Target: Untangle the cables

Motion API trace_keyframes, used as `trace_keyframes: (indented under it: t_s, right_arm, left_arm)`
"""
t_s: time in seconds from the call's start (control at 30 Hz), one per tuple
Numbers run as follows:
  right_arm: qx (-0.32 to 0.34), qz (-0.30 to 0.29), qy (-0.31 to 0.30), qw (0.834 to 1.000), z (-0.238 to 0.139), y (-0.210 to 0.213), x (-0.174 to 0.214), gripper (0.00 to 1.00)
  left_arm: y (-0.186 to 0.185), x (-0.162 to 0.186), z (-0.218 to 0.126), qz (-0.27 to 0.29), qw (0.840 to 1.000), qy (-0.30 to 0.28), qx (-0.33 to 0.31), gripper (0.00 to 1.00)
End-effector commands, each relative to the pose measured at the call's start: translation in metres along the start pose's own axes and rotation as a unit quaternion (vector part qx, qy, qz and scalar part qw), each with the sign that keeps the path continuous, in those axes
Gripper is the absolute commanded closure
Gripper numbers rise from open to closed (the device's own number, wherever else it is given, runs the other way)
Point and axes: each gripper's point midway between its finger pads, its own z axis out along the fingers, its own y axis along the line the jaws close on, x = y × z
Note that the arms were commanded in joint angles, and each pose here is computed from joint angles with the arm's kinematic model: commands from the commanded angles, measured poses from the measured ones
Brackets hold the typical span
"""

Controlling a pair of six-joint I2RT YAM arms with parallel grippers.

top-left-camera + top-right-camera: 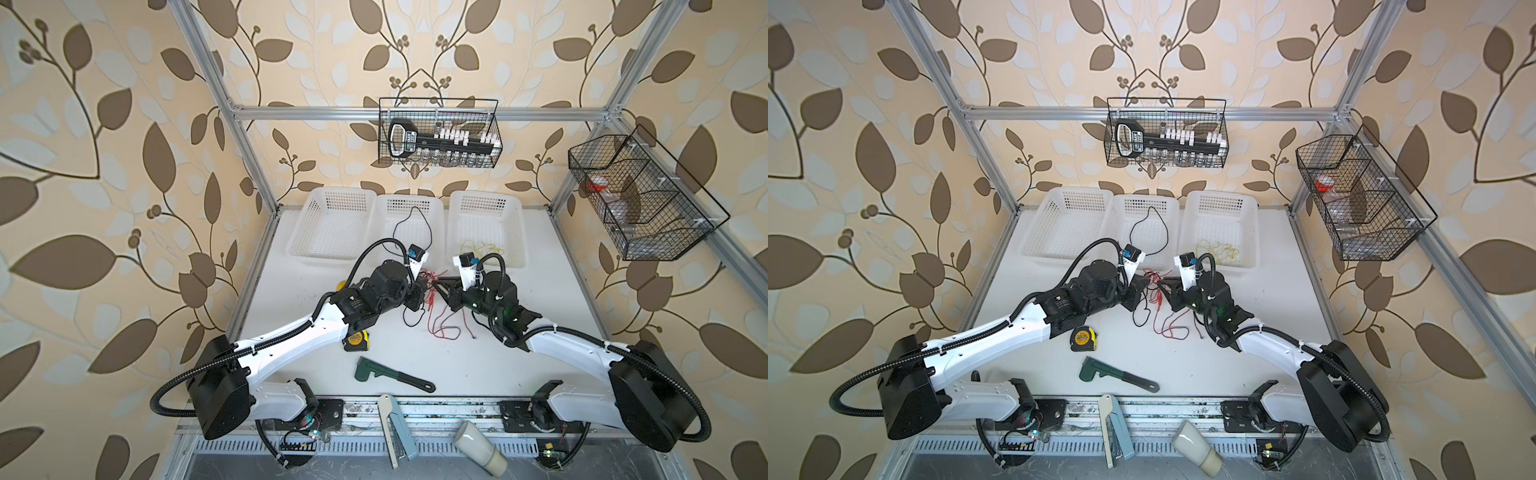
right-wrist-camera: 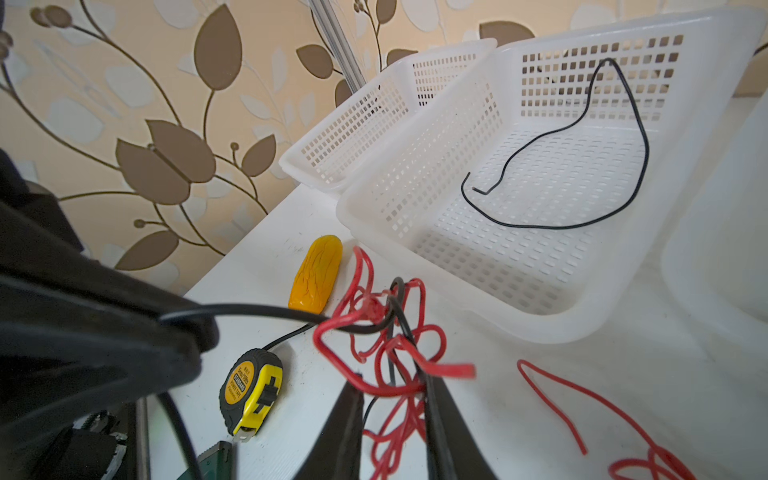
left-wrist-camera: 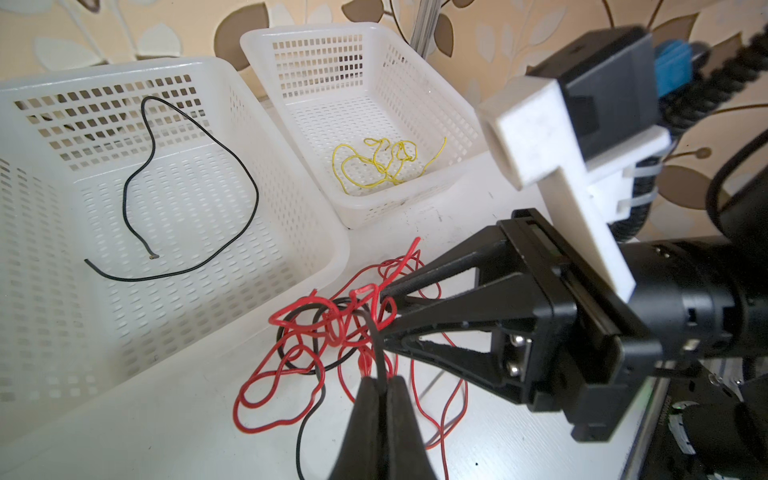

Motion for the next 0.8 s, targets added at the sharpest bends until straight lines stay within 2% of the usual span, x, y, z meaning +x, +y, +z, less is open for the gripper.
trace_keyframes:
  t_s: [0.0,0.13,0.6,0.77]
  right_arm:
    - [-0.015,-0.010,-0.030,0.999,0.001,0.010,-0.021,0.87]
    - [-0.008,-0.014,-0.032,0.999,0.000,0.008,-0.021,1.00]
    - [0.020,-0.024,0.000,1.000,-0.006,-0.007,0.008,1.00]
    - [0.000,-0.040,-0.008,0.999,-0.012,0.004,0.005,0.80]
  left_arm:
    - [-0.008,-0.023,-0.013,-0.003,0.999,-0.037,0.016,1.00]
    - [-0.008,-0.022,-0.012,-0.003,0.999,-0.036,0.016,1.00]
    - [-0.001,-0.024,-0.018,0.004,0.999,-0.042,-0.005,1.00]
    - [-0.003,-0.023,-0.015,0.001,0.999,-0.036,0.002,1.00]
